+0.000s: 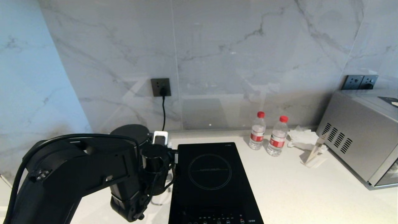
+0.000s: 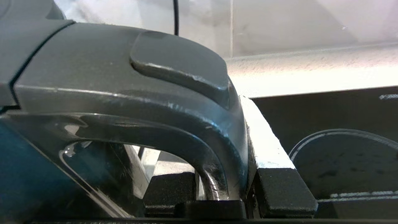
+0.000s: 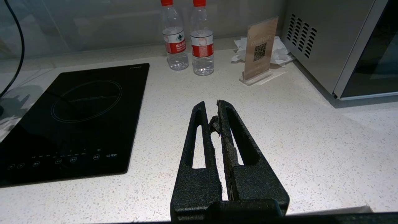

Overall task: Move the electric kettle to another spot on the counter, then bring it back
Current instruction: Place it on the power base

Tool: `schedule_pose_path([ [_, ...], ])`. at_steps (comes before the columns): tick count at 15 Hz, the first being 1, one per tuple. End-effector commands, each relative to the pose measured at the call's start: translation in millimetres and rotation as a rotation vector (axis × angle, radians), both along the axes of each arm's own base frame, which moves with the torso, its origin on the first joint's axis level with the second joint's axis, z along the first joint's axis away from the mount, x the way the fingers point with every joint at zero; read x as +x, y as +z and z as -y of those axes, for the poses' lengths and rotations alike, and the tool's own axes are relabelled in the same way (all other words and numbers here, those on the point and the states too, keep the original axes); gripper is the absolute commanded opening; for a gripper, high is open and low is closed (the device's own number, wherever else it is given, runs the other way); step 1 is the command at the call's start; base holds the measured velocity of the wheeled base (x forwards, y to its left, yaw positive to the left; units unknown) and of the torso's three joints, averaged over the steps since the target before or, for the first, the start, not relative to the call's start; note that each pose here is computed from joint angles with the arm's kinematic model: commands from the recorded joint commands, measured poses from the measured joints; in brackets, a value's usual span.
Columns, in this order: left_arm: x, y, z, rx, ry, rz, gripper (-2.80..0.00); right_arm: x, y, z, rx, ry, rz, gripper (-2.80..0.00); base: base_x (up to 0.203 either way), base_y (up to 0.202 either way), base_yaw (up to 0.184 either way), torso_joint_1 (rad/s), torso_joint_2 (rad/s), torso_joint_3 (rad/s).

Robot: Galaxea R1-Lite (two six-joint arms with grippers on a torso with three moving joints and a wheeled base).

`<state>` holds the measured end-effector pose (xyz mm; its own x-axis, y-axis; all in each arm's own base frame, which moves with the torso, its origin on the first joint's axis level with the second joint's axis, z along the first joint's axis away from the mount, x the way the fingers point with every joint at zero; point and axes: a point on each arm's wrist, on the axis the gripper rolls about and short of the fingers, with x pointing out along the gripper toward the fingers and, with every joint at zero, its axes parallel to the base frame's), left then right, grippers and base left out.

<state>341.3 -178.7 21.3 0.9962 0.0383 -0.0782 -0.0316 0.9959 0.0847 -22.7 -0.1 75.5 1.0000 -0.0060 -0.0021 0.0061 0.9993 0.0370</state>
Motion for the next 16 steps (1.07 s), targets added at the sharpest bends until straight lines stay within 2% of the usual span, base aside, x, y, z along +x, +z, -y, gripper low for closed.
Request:
schedule_pose_path([
  [1,2.9,2.7,-6.8,-0.006,0.022,0.011,-2.80,0.0,0.0,0.0,0.001,0.000,0.001,-2.80,0.000,0.000,0.000,0.000,0.00,0.000],
  [6,-5.8,-5.1,-3.5,0.008,0.001,-0.020,-2.80,0.0,0.0,0.0,0.000,0.000,0.001,-2.80,0.000,0.000,0.000,0.000,0.00,0.000],
  [16,-3.1,3.3,-2.7,-0.003,0.008,0.006,-2.80,0.0,0.0,0.0,0.000,0.000,0.001,-2.80,0.000,0.000,0.000,0.000,0.00,0.000],
])
